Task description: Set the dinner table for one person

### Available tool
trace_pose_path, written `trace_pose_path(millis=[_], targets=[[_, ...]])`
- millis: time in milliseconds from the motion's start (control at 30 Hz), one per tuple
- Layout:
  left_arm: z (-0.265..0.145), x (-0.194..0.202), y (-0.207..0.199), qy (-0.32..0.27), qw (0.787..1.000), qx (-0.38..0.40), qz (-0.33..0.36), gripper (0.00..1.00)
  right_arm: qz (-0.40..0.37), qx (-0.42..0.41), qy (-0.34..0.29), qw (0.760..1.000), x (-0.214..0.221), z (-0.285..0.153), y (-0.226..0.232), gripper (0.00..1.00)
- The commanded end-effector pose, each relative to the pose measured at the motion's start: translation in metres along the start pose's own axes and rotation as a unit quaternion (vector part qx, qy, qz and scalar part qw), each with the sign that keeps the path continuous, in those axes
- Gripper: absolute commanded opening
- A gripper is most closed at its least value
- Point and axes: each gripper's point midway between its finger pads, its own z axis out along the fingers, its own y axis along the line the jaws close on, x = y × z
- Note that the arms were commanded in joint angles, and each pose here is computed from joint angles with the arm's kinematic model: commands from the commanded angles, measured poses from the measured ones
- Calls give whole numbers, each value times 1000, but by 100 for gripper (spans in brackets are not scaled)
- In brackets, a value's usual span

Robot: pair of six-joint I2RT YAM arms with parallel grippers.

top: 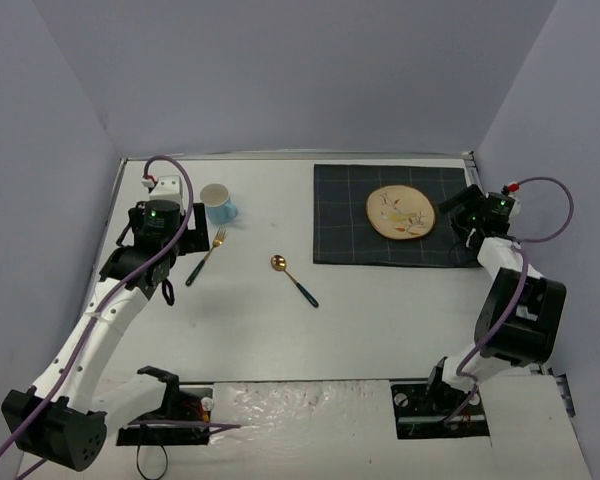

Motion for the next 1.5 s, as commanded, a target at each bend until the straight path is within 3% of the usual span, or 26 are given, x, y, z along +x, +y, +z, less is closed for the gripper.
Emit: trace_pose_path(millis=[0, 200, 400, 633, 867, 1467], targets=[[8, -17, -10, -16, 999, 12, -36, 97, -114, 2, -76, 991, -36, -41, 50, 95], [40, -22, -16, 44, 992, 30, -116, 97, -239, -112, -78, 961, -2, -80, 145, 95], [84, -64, -8, 37, 987, 31, -154, 97, -318, -206, -66, 923, 44, -115, 197, 96], [159, -84, -8, 72, 991, 32, -105, 97, -362, -249, -49, 897, 82, -137, 209, 99], [206, -60, -9, 131, 988, 67, -45, 95, -377, -283, -41, 881, 99, -158, 213, 99], [238, -53, -26, 130, 983, 120, -49, 48, -413, -305, -24, 858, 128, -167, 211, 100]])
